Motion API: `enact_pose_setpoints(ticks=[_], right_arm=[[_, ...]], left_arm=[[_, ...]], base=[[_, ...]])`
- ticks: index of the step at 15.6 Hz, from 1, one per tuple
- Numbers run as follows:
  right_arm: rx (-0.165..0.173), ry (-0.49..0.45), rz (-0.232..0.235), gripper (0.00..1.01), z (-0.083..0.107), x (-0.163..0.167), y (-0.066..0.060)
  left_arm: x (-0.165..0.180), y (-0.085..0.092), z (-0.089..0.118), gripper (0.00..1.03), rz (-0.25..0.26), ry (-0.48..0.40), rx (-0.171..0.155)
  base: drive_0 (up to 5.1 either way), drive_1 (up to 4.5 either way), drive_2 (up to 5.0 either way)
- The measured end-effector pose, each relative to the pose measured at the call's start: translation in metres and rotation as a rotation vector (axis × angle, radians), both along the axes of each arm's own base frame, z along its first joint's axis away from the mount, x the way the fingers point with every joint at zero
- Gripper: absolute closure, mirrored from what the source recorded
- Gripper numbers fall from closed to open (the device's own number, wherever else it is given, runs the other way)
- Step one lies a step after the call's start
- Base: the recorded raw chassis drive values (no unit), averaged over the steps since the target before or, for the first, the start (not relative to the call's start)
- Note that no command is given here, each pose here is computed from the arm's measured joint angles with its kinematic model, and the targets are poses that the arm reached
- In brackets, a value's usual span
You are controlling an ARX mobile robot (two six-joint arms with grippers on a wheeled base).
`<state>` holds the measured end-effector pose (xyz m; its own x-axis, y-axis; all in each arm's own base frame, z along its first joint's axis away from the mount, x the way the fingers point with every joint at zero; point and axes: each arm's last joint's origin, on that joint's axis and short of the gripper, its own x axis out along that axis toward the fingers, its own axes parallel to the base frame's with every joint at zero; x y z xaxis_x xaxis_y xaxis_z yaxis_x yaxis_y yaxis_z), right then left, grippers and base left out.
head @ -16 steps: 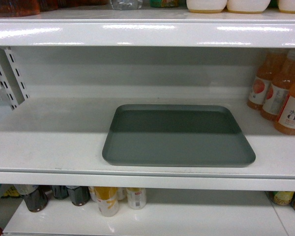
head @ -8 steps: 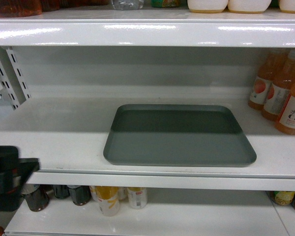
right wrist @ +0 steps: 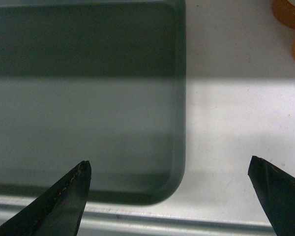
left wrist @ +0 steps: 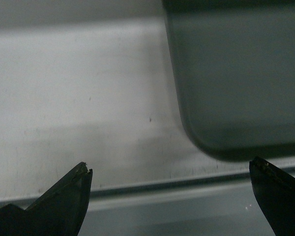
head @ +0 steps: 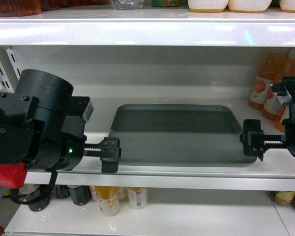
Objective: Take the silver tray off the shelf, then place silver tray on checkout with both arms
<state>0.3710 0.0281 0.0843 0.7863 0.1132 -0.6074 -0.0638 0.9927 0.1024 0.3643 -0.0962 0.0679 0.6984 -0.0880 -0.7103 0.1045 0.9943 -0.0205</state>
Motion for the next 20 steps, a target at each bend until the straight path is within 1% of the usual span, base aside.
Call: enact_pose_setpoints(ticks=[2, 3, 4, 5, 6, 7, 8, 9, 10, 11, 12, 13, 14, 16, 17, 18, 19, 20], right_arm=[[-0.013, 0.031, -0.022, 0.03, -0.008, 0.028, -0.002], [-0.020, 0.042, -0.034, 0.03, -0.010, 0.042, -0.003], [-0.022, 0.044, -0.037, 0.03, -0.011, 0.050, -0.003], [-0.032, 0.054, -0.044, 0.03, -0.013, 0.061, -0.002], [-0.035, 0.079, -0.042, 0.03, -0.017, 0.070, -0.001], [-0.043, 0.119, -0.041, 0.03, -0.024, 0.078, 0.002], [-0.050, 0.141, -0.047, 0.03, -0.028, 0.081, 0.002], [-0.054, 0.166, -0.051, 0.03, -0.033, 0.085, 0.002], [-0.056, 0.202, -0.054, 0.03, -0.039, 0.090, 0.002], [-0.051, 0.214, -0.052, 0.03, -0.040, 0.093, 0.002], [-0.053, 0.232, -0.050, 0.04, -0.039, 0.093, 0.002], [-0.056, 0.240, -0.046, 0.10, -0.039, 0.094, 0.002], [-0.051, 0.245, -0.039, 0.19, -0.040, 0.093, 0.003], [-0.045, 0.250, -0.026, 0.38, -0.041, 0.093, 0.004], [-0.045, 0.254, -0.017, 0.52, -0.042, 0.092, 0.007], [-0.053, 0.240, -0.025, 0.86, -0.045, 0.087, 0.005], [-0.038, 0.240, -0.031, 0.98, -0.043, 0.084, 0.005], [-0.025, 0.241, -0.041, 0.98, -0.043, 0.081, 0.005]], left_arm=[[0.023, -0.006, 0.000, 0.05, 0.018, -0.014, 0.010], [0.032, -0.007, -0.001, 0.05, 0.032, -0.009, 0.003], [0.038, -0.009, -0.002, 0.05, 0.036, 0.000, -0.001], [0.044, -0.011, -0.007, 0.05, 0.040, 0.007, 0.001], [0.048, -0.012, -0.015, 0.05, 0.049, 0.030, 0.014], [0.052, -0.011, -0.021, 0.05, 0.061, 0.043, 0.025], [0.055, -0.011, -0.020, 0.05, 0.072, 0.053, 0.023], [0.060, -0.012, -0.019, 0.05, 0.076, 0.042, 0.019], [0.063, -0.013, -0.020, 0.05, 0.078, 0.050, 0.019], [0.063, -0.013, -0.021, 0.05, 0.068, 0.065, 0.014], [0.063, -0.016, -0.021, 0.08, 0.060, 0.087, 0.024], [0.063, -0.016, -0.020, 0.15, 0.057, 0.097, 0.022], [0.063, -0.017, -0.020, 0.24, 0.048, 0.099, 0.013], [0.061, -0.016, -0.021, 0.42, 0.043, 0.126, 0.012], [0.061, -0.016, -0.022, 0.56, 0.039, 0.132, -0.005], [0.054, -0.015, -0.024, 0.89, 0.045, 0.137, -0.039], [0.053, -0.012, -0.023, 1.00, 0.066, 0.131, -0.077], [0.049, -0.011, -0.023, 1.00, 0.083, 0.122, -0.088]], base=[[0.0, 0.00, 0.0], [0.0, 0.00, 0.0], [0.0, 0.00, 0.0], [0.0, 0.00, 0.0], [0.0, 0.00, 0.0], [0.0, 0.00, 0.0], [0.0, 0.00, 0.0], [0.0, 0.00, 0.0], [0.0, 0.00, 0.0], [0.0, 0.00, 0.0], [0.0, 0.00, 0.0], [0.0, 0.00, 0.0], [0.0, 0.00, 0.0], [0.0, 0.00, 0.0], [0.0, 0.00, 0.0], [0.0, 0.00, 0.0], [0.0, 0.00, 0.0], [0.0, 0.00, 0.0]])
